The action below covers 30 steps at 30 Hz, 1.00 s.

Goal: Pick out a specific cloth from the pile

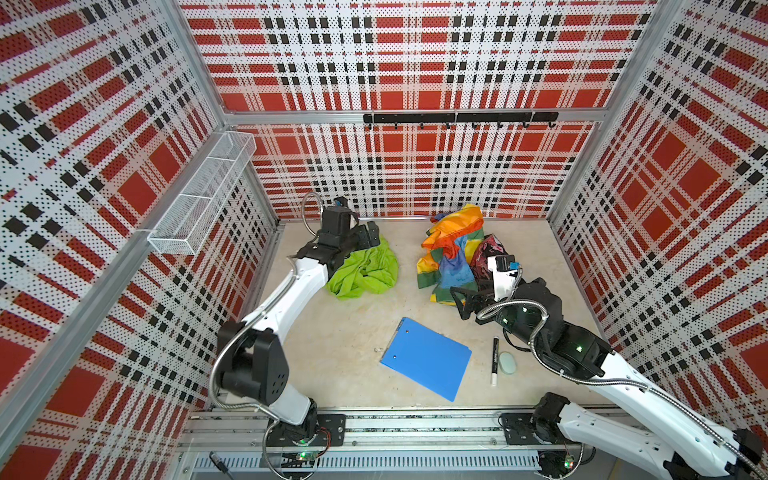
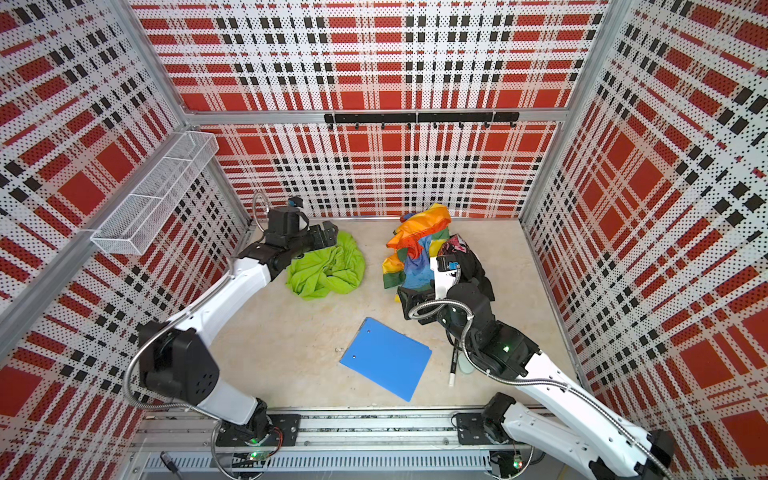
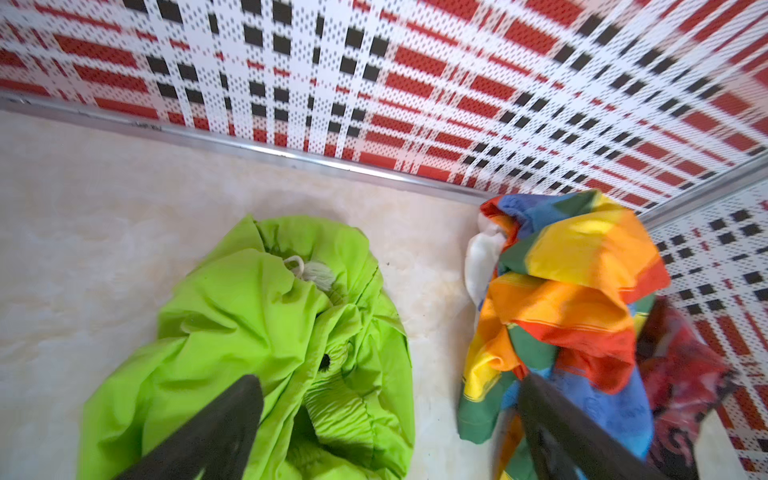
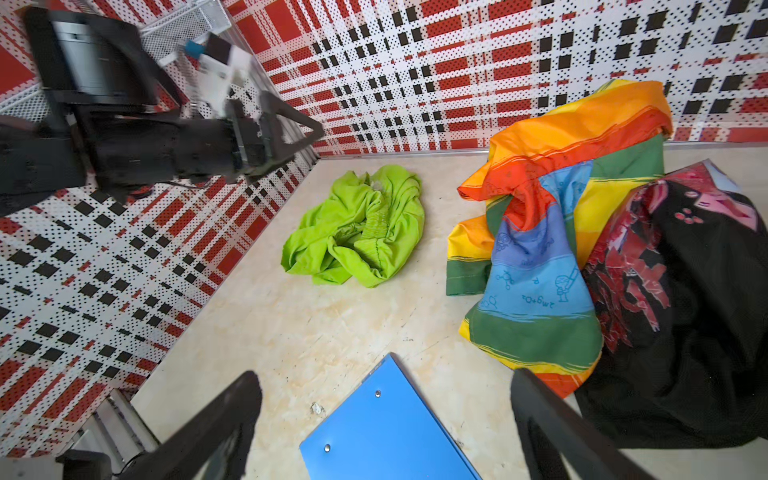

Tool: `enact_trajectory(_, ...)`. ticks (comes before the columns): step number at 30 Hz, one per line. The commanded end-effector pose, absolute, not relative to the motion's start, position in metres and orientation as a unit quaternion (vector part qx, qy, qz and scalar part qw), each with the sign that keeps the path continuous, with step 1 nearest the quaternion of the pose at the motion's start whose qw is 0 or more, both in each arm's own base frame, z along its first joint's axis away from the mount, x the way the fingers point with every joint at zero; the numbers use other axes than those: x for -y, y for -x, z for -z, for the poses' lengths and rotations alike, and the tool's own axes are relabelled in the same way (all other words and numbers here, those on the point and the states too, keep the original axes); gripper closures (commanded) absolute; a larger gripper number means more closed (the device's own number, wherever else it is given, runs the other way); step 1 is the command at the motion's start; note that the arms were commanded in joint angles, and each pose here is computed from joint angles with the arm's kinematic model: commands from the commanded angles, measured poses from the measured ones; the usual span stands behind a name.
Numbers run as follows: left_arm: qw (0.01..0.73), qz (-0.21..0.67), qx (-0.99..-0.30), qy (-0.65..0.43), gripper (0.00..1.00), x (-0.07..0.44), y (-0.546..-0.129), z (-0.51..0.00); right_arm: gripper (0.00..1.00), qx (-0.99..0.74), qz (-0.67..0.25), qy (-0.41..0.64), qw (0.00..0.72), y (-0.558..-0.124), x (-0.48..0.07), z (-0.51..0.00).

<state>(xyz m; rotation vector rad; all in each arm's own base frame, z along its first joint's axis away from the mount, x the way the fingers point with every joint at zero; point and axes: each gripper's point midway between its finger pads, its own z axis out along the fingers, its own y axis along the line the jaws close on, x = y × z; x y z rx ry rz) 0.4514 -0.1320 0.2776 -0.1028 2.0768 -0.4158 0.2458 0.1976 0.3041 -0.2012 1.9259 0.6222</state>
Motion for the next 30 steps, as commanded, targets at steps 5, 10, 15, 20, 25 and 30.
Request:
enact_trajectory(5, 0.536, 0.147, -0.829, 0.061, 0.01, 0.087, -0.405, -0.271, 0.0, -0.805, -0.2, 0.058, 0.556, -0.253, -0.173, -0.308)
enact_trajectory(10, 0.545, 0.132, -0.818, 0.128, 0.01, 0.027, -0.387, -0.238, 0.0, -0.807, -0.172, 0.044, 0.563, -0.257, -0.162, -0.299)
enact_trajectory(15, 0.614, 0.071, -0.779, 0.107, 0.01, 0.006, -0.37, -0.213, 0.0, -0.806, -0.138, 0.035, 0.575, -0.263, -0.148, -0.29)
enact_trajectory(20, 0.604, 0.001, -0.793, 0.078, 0.01, 0.0, -0.374, -0.183, 0.0, -0.804, -0.117, 0.022, 0.582, -0.275, -0.132, -0.279)
enact_trajectory(25, 0.631, -0.048, -0.773, 0.042, 0.01, 0.001, -0.38, -0.171, 0.0, -0.806, -0.081, 0.001, 0.587, -0.288, -0.108, -0.273)
enact_trajectory(30, 0.644, -0.058, -0.762, 0.036, 0.01, 0.0, -0.387, -0.152, 0.0, -0.817, -0.051, -0.011, 0.575, -0.304, -0.095, -0.262)
